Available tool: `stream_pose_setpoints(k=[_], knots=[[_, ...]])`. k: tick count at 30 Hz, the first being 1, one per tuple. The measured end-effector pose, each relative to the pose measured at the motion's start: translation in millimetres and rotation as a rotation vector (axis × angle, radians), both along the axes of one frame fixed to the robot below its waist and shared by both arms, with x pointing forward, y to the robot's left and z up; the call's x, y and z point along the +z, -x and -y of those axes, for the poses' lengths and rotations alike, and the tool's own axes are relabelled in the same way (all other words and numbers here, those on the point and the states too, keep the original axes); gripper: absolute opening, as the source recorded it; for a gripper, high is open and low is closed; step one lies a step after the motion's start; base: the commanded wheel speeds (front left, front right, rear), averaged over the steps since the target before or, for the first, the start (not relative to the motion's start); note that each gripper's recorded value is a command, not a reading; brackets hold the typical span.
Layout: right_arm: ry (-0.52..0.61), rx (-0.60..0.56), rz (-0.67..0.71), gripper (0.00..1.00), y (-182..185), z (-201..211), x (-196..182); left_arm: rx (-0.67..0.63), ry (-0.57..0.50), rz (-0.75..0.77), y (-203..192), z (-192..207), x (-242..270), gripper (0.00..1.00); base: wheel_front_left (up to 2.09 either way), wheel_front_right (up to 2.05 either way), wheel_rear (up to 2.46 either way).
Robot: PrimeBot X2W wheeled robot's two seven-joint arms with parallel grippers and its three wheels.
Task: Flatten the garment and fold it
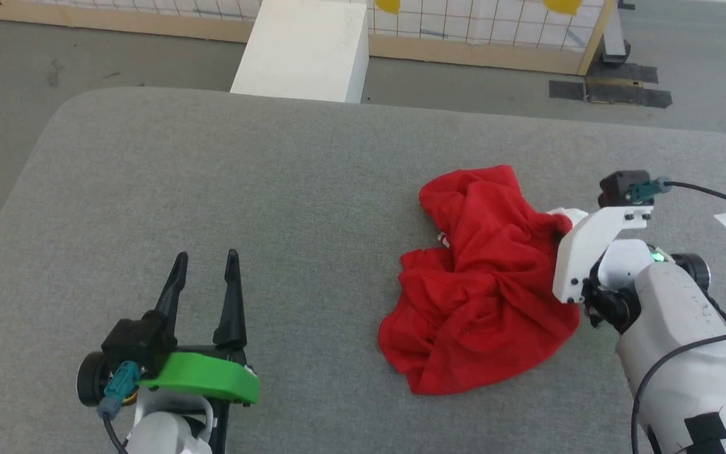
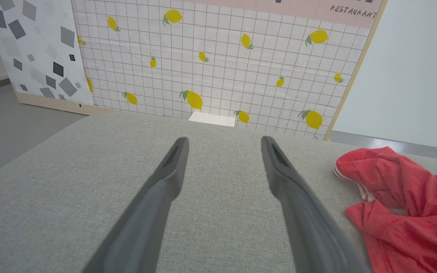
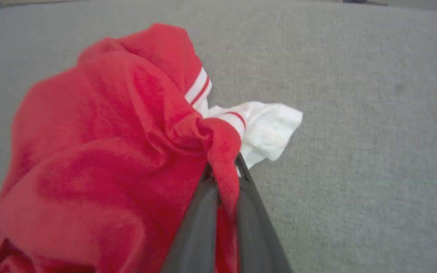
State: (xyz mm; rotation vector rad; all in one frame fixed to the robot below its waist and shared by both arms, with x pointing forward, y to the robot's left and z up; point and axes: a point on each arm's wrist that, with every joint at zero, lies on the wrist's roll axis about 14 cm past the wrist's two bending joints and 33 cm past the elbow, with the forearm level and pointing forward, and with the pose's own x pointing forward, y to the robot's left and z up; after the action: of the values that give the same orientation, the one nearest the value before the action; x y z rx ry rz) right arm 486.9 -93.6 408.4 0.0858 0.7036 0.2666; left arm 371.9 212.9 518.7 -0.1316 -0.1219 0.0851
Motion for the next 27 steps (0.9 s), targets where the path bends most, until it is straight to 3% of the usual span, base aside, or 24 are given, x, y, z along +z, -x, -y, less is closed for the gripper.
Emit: stream_pose_setpoints(k=[6, 9, 12, 17, 24, 26, 27], knots=[[-0.092, 0.008, 0.316, 0.0, -9.2, -12.3, 69.2, -0.016, 0.001, 0.017, 3.7, 5.5, 5.4, 1.0, 0.0, 0.0, 0.0], [-0.137, 0.087, 0.449, 0.0, 12.9, -33.4, 101.2, -0.033, 0.003, 0.022, 5.6, 11.3, 6.5, 1.0, 0.0, 0.0, 0.0], [-0.167, 0.148, 0.48, 0.0, 46.0, -43.3, 111.1, -0.056, 0.002, 0.026, 5.7, 18.8, 7.7, 1.0, 0.0, 0.0, 0.0], [-0.084, 0.164, 0.283, 0.0, 109.3, -14.6, 69.5, -0.098, 0.001, 0.048, 3.5, 31.3, 14.2, 1.0, 0.0, 0.0, 0.0], [-0.023, 0.0, -0.126, 0.0, 197.8, 39.4, -7.2, -0.14, -0.001, 0.048, 0.2, 44.6, 14.1, 1.0, 0.0, 0.0, 0.0], [-0.006, -0.051, -0.154, 0.97, 204.1, 51.5, -11.3, -0.151, 0.0, 0.043, -1.8, 47.4, 12.2, 1.0, 0.0, 0.0, 0.0], [0.005, -0.071, -0.154, 1.0, 203.8, 56.9, -11.2, -0.154, -0.001, 0.04, -2.7, 48.4, 11.1, 1.0, 0.0, 0.0, 0.0]])
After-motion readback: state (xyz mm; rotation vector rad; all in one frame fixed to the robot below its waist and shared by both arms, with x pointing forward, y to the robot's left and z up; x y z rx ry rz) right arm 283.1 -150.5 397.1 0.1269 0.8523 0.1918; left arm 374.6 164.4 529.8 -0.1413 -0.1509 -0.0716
